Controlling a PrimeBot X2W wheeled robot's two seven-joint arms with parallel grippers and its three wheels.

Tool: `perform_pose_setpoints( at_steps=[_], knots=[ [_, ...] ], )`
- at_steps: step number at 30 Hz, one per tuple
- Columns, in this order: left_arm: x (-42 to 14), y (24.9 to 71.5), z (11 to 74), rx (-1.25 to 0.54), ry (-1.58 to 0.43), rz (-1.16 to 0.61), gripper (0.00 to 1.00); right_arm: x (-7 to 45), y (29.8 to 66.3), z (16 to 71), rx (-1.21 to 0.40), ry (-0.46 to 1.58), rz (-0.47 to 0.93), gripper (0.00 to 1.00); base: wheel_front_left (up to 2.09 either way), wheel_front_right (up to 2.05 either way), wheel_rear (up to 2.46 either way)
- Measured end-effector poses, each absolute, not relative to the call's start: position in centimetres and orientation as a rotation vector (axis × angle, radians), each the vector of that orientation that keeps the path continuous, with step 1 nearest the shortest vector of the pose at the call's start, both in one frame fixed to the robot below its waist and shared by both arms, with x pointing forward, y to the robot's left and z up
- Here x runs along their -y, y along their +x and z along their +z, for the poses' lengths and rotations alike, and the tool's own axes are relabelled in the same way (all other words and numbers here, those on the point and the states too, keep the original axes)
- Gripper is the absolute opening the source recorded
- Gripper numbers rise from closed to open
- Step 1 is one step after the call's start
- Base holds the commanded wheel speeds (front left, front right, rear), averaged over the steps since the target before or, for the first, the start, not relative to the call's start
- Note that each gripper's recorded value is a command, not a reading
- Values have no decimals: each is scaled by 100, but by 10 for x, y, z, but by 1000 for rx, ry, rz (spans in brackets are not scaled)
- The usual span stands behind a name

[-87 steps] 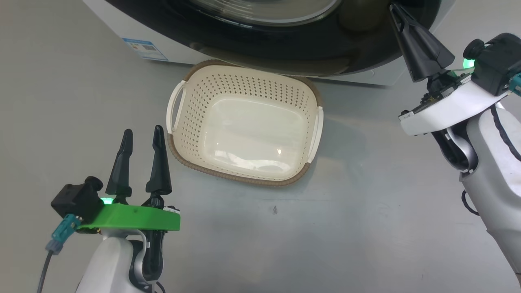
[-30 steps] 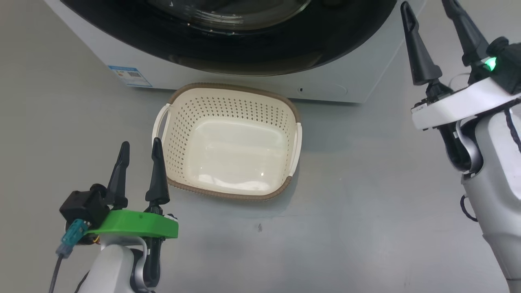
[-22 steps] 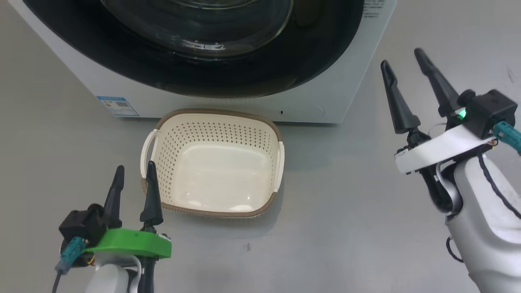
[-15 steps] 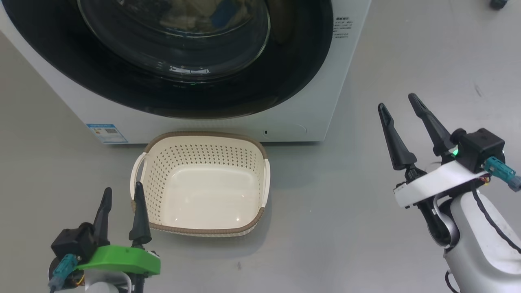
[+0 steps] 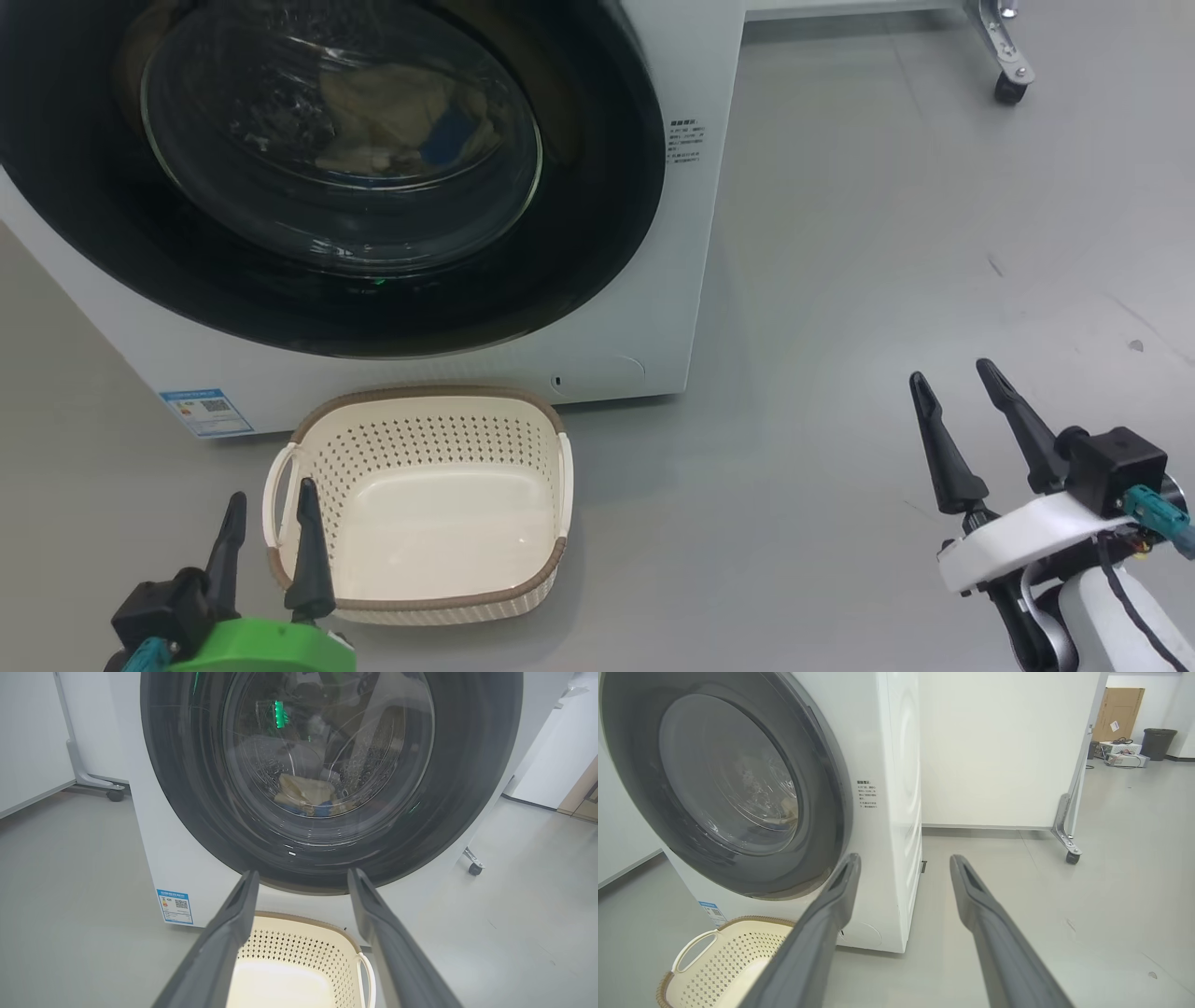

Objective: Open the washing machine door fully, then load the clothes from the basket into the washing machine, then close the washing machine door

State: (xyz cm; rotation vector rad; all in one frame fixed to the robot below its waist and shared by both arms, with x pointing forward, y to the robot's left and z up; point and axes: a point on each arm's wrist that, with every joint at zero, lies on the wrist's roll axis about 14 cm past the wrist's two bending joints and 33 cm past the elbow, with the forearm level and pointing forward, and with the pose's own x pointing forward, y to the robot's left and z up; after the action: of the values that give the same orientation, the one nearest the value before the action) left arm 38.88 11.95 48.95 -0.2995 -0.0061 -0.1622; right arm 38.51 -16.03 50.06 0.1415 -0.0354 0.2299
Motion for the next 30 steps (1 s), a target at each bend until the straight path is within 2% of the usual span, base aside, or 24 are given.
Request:
perform_pose_setpoints(
  at_steps=[10, 30],
  knots=[
    [-128, 375, 498, 33, -297, -141, 100, 175, 362, 503, 50, 112, 187, 100, 0, 0, 0],
    [-150, 368, 497, 42, -288, -81, 100, 161, 361, 504, 54, 116, 221, 100, 0, 0, 0]
  ],
)
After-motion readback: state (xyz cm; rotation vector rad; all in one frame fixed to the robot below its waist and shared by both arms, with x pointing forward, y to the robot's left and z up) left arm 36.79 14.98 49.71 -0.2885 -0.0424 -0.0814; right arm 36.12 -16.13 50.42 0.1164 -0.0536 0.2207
